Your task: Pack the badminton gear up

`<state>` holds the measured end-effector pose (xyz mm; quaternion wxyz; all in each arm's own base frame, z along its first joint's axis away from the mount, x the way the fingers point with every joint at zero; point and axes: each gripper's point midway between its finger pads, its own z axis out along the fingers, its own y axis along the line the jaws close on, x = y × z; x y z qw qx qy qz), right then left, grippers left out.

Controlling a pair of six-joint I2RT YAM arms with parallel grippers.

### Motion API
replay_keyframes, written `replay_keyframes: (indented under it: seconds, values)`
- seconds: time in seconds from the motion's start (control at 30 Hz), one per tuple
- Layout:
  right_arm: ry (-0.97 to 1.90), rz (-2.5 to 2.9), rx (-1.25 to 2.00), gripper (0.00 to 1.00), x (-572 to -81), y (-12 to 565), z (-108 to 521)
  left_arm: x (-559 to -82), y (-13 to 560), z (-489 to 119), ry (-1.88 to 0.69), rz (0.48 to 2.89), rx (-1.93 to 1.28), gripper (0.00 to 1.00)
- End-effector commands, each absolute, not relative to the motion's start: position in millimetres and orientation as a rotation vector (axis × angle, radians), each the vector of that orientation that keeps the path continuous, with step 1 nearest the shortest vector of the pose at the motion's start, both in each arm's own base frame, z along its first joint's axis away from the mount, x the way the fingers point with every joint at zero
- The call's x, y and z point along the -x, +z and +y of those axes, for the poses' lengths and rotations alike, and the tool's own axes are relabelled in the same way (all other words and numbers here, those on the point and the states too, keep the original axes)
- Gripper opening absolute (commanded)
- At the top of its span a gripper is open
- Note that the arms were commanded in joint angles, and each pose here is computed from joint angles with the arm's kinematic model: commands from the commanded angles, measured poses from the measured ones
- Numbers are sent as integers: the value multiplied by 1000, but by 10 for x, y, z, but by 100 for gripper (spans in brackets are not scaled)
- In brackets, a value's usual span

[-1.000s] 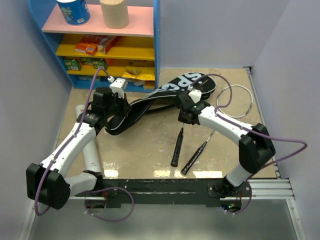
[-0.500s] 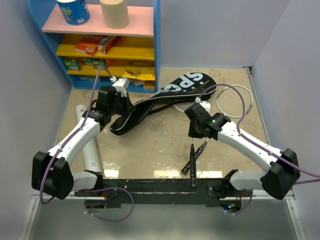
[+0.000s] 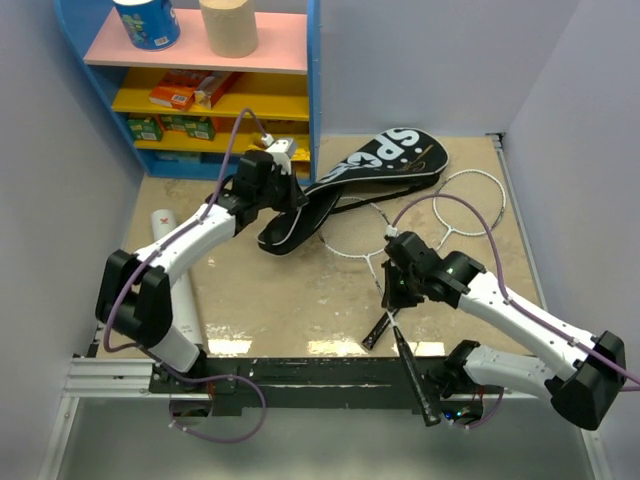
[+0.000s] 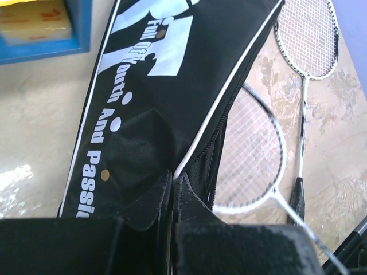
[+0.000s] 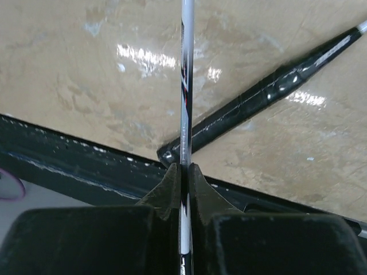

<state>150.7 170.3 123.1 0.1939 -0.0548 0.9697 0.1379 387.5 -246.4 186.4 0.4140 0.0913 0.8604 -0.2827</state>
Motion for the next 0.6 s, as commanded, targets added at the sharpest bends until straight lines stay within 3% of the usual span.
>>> replay_keyframes:
  seconds: [0.0,0.2,0.47,0.57]
  values:
    - [511,2764,293,0,-1226,1100,1801,-4238,2167,-2689,-751,2047,-199,0]
    - [561,2810,388,0,-974,837,1898,-4370,2018,-2742,-728,2068,-198,0]
    - [455,2826,366,0,-1074,596,1943,-4252,1874,-2769,-725,2098,-227,0]
    - [450,2820,347,14,-1124,575,1992,-4206,1868,-2743,-723,2095,-232,0]
